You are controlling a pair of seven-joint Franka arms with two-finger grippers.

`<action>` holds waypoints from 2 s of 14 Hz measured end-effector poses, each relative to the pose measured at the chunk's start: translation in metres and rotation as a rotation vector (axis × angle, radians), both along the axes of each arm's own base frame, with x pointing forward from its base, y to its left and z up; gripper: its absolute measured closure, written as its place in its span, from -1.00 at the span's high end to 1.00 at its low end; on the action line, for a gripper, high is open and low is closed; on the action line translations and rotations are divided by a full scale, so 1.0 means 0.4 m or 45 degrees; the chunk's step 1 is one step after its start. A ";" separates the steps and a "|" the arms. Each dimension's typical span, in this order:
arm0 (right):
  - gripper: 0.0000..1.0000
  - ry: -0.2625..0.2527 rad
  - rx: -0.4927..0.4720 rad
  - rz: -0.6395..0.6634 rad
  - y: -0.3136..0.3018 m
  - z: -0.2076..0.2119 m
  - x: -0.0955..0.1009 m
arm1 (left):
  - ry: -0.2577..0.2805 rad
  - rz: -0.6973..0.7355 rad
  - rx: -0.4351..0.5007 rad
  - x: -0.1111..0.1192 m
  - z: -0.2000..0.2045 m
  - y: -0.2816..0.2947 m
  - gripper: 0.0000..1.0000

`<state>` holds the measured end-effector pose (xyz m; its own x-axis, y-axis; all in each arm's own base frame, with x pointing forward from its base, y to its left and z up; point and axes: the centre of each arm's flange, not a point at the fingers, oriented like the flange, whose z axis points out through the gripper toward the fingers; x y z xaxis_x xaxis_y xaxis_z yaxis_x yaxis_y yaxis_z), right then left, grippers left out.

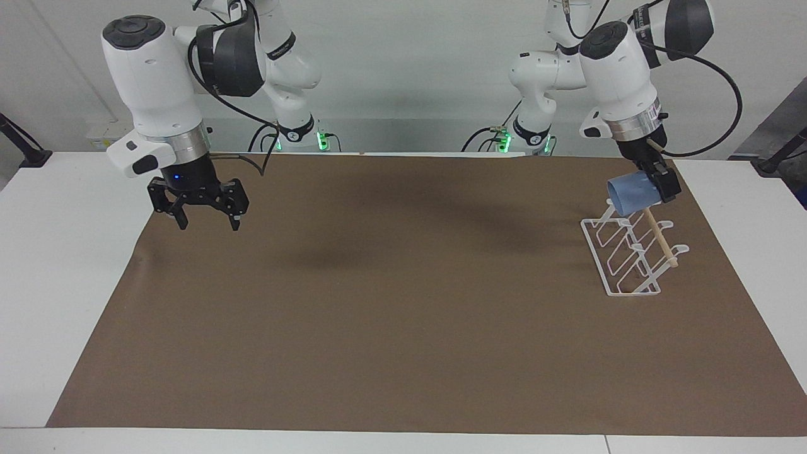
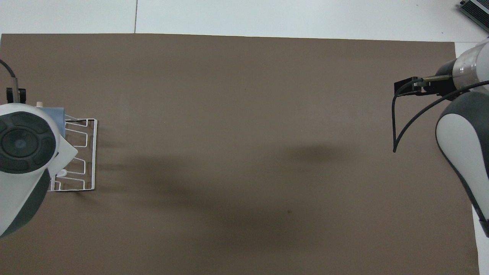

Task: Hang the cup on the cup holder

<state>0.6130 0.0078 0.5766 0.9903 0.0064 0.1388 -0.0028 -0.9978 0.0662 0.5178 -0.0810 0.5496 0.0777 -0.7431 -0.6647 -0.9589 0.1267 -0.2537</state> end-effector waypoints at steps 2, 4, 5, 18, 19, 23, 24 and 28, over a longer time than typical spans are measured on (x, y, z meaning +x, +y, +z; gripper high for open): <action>1.00 0.042 0.010 -0.024 -0.021 -0.008 -0.007 | 0.014 -0.006 0.149 0.021 -0.067 -0.040 0.43; 1.00 0.089 0.019 -0.032 -0.023 -0.014 -0.017 | 0.021 -0.011 0.267 0.041 -0.120 -0.053 0.43; 1.00 0.100 0.020 -0.031 -0.021 -0.014 -0.019 | 0.001 0.004 0.301 0.048 -0.139 -0.057 0.43; 1.00 0.152 0.074 -0.035 -0.008 -0.024 -0.030 | -0.038 0.057 0.623 0.089 -0.289 -0.008 0.43; 1.00 0.152 0.074 -0.035 -0.008 -0.024 -0.031 | -0.038 0.059 0.624 0.090 -0.295 -0.008 0.43; 1.00 0.153 0.073 -0.035 -0.007 -0.023 -0.032 | -0.048 0.071 0.622 0.093 -0.311 -0.006 0.43; 1.00 0.153 0.073 -0.034 -0.006 -0.022 -0.032 | -0.049 0.073 0.618 0.095 -0.314 -0.002 0.43; 1.00 0.153 0.073 -0.031 -0.002 -0.022 -0.032 | -0.044 0.078 0.606 0.103 -0.326 0.020 0.43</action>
<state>0.6002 0.0069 0.5678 0.9996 -0.0223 0.0190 -0.0225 -0.9997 0.0104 0.5590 -0.0730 0.4192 0.1398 -0.3499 -0.9263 -0.9603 0.1801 -0.2130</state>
